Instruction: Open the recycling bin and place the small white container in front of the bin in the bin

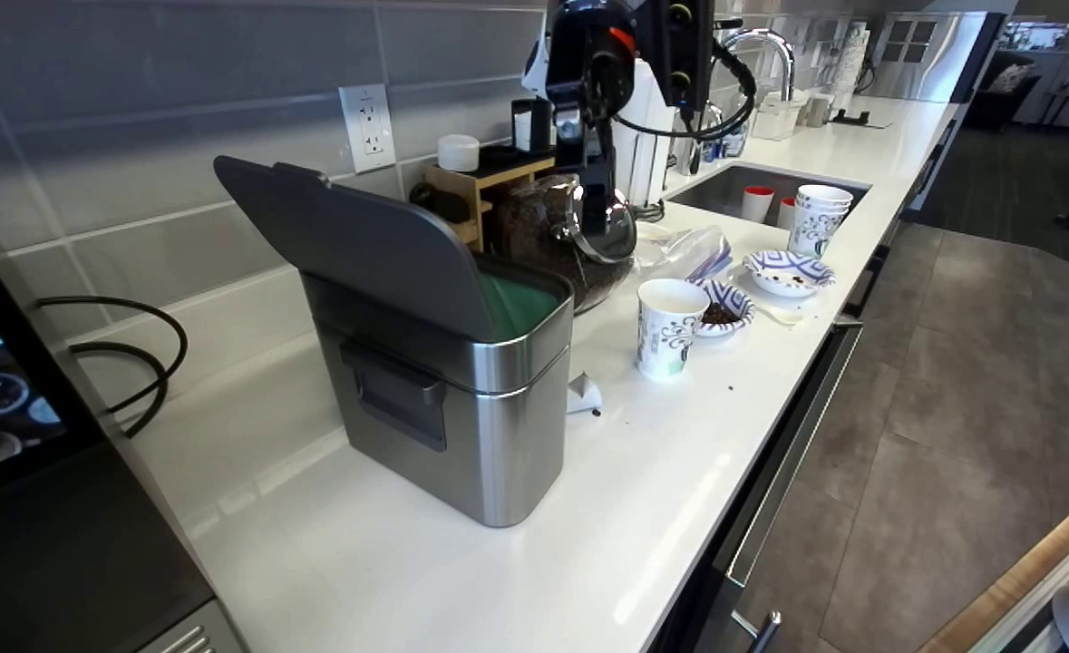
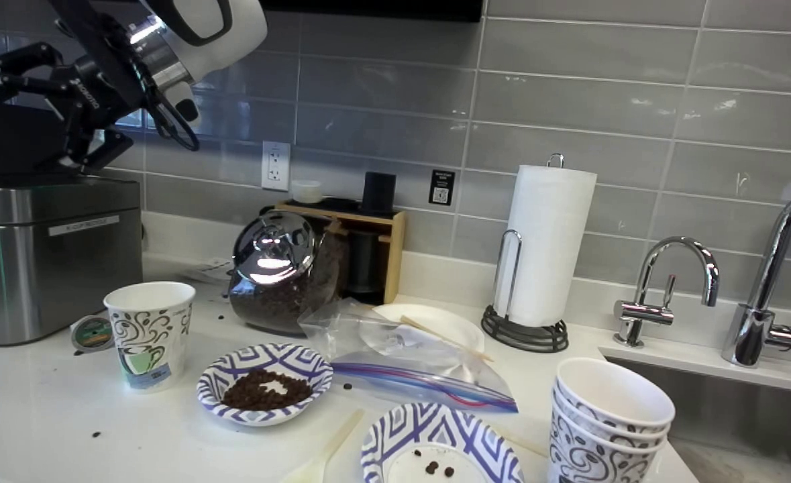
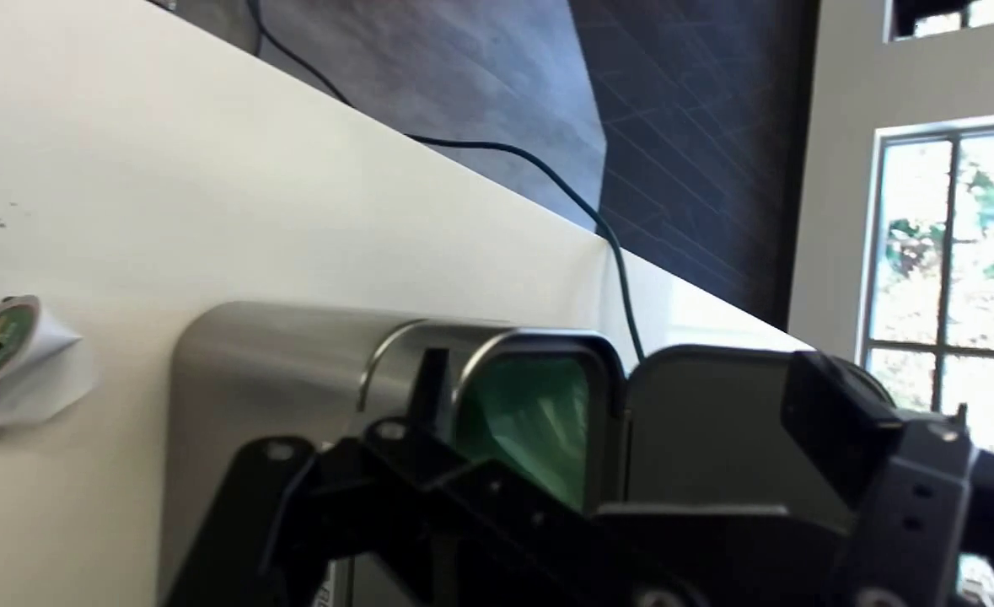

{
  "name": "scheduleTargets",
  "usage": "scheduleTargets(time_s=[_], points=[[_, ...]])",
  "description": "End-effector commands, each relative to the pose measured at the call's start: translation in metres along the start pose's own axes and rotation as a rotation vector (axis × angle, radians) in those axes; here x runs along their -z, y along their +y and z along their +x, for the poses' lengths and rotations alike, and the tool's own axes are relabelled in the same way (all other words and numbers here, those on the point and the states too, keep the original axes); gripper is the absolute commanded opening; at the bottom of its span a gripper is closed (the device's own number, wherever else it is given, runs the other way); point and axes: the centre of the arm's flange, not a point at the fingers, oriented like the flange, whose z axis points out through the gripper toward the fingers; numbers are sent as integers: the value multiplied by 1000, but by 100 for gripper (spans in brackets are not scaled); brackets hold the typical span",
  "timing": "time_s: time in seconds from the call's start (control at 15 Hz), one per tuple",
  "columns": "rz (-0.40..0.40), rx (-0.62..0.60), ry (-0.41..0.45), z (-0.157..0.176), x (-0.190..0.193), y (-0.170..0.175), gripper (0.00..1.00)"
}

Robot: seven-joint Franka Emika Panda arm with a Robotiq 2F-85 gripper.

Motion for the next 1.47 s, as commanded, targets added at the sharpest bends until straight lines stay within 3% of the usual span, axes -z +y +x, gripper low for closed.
scheduleTargets(time_s=[0.0,0.47,0.93,1.4], points=[[-159,112,28,-42,-21,0,100],[-392,386,62,-62,-35,11,100],[-617,658,59,-46,-54,24,100],[-686,766,14,-29,-82,36,100]])
